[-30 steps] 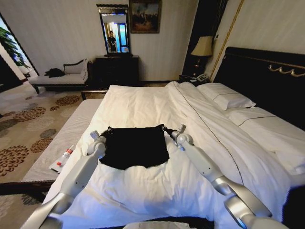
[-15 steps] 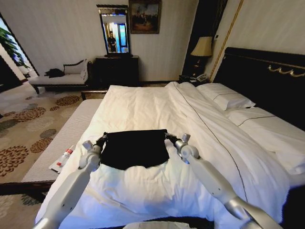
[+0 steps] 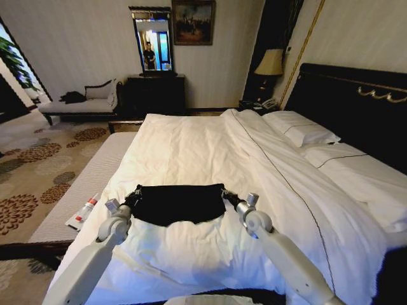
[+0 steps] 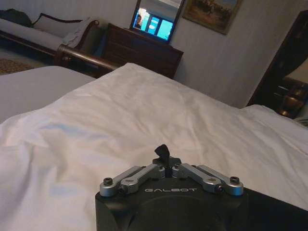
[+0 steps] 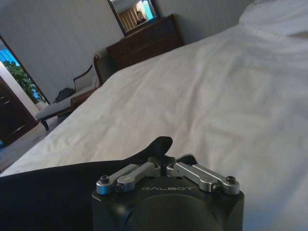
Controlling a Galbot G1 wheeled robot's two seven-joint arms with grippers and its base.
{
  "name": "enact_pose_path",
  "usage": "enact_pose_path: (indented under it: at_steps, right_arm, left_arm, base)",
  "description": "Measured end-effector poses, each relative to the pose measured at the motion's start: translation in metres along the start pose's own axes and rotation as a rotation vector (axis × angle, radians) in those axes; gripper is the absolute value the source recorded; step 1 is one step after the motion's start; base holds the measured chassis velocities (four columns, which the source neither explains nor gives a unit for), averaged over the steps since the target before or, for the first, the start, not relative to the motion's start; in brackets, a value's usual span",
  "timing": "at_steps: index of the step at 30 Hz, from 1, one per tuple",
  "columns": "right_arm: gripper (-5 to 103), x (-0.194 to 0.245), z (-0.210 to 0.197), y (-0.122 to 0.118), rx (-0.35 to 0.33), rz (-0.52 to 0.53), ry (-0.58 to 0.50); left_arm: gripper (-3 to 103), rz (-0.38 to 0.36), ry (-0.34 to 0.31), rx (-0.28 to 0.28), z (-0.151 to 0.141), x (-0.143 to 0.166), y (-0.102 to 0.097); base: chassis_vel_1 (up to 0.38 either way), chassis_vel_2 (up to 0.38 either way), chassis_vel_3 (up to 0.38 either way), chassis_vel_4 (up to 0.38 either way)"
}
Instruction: Fold the clothes on the bed.
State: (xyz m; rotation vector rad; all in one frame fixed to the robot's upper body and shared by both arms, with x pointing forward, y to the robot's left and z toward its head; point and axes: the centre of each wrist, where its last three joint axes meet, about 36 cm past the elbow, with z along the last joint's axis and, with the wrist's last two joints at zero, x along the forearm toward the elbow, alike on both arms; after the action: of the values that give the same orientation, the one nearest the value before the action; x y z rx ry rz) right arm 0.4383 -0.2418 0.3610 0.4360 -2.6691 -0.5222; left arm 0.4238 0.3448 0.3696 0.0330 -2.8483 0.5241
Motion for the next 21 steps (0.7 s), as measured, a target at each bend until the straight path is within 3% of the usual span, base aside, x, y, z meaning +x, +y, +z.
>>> enact_pose_path:
  at_steps: [11, 21]
  right_arm:
    - [1, 0.004, 0.033, 0.006, -0.022, 0.013, 0.028]
    - [1, 0.02, 0.039, 0.007, -0.03, 0.019, 0.026]
  left_arm:
    - [1, -0.025, 0.058, -0.021, 0.041, 0.04, 0.009]
    - [1, -0.032, 0.029, -0.043, 0.029, 0.028, 0.014]
  base:
    - [0.0, 0.0, 0.0, 0.0]
    - [0.0, 0.0, 0.0, 0.0]
